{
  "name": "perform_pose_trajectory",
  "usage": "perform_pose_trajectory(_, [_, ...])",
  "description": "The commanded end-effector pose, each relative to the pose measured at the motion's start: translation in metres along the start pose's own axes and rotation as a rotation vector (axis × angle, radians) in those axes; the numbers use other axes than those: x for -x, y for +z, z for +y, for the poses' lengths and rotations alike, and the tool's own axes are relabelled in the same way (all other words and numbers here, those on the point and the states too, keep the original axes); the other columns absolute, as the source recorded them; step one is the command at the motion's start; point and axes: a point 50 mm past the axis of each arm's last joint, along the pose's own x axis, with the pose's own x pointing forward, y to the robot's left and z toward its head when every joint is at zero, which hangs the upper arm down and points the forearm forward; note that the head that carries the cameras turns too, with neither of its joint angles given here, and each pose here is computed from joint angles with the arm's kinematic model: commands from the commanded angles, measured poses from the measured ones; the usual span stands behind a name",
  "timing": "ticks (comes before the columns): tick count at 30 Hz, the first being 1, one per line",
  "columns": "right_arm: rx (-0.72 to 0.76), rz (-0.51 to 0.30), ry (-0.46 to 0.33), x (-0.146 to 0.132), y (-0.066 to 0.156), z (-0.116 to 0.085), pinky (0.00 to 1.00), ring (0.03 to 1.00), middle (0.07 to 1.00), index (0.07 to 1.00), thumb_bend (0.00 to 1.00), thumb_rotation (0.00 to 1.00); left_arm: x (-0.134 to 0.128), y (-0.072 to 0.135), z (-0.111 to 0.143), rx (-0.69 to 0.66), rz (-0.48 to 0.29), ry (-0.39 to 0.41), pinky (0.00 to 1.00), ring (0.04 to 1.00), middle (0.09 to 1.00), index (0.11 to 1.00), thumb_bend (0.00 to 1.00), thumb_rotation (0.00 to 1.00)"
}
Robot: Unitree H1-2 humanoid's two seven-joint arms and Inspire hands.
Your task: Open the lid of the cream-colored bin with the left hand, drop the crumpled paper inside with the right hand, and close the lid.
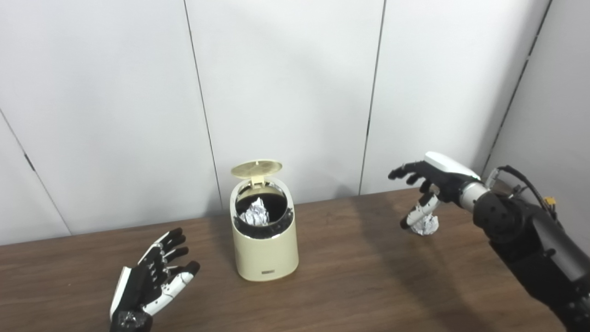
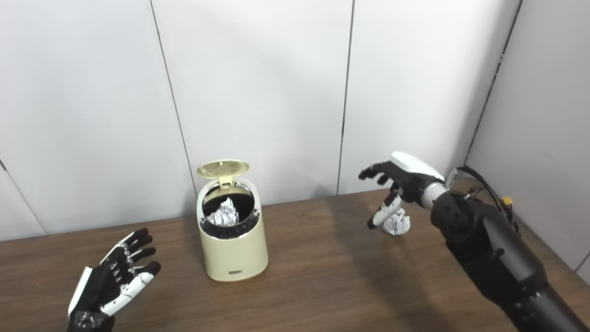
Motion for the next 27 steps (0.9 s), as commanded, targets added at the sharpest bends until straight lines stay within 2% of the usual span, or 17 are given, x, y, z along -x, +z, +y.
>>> perform_pose_trajectory(1, [0.052, -0.003, -0.082, -0.003, 0.006, -0.039, 0.69, 0.822, 0.866, 0.795, 0.84, 0.04, -0.015, 0.016, 0.004, -0.013, -0.074, -0.009, 0.63, 0.809, 0.865, 0.901, 0.70, 0.36])
perform_pose_trajectory(8, [0.085, 0.030, -0.053, -0.021, -0.002, -0.040, 0.72, 0.862, 0.896, 0.803, 0.87, 0.00, -0.014, 0.013, 0.002, -0.005, -0.061, -0.013, 0.63, 0.809, 0.867, 0.902, 0.70, 0.35])
perform_pose_trajectory(11, [0.102, 0.036, -0.023, -0.029, -0.006, -0.039, 0.69, 0.828, 0.874, 0.805, 0.88, 0.00, -0.014, 0.013, 0.003, -0.019, -0.063, -0.016, 0.64, 0.811, 0.867, 0.903, 0.70, 0.36])
perform_pose_trajectory(15, [0.131, 0.061, 0.005, -0.037, -0.010, -0.036, 0.73, 0.864, 0.894, 0.811, 0.90, 0.05, -0.013, 0.013, 0.003, -0.015, -0.062, -0.015, 0.64, 0.814, 0.867, 0.902, 0.69, 0.35])
perform_pose_trajectory(21, [0.151, 0.094, 0.033, -0.044, -0.009, -0.030, 0.78, 0.901, 0.913, 0.823, 0.89, 0.07, -0.012, 0.013, 0.003, -0.020, -0.056, -0.019, 0.64, 0.811, 0.866, 0.901, 0.70, 0.37])
perform_pose_trajectory(24, [0.183, 0.145, 0.051, -0.047, -0.008, -0.025, 0.82, 0.931, 0.938, 0.817, 0.88, 0.11, -0.012, 0.014, 0.003, -0.026, -0.058, -0.019, 0.64, 0.810, 0.865, 0.900, 0.69, 0.37])
perform_pose_trajectory(27, [0.189, 0.177, 0.066, -0.050, -0.008, -0.019, 0.80, 0.939, 0.956, 0.805, 0.87, 0.11, -0.012, 0.013, 0.003, -0.032, -0.058, -0.018, 0.63, 0.807, 0.864, 0.898, 0.68, 0.37])
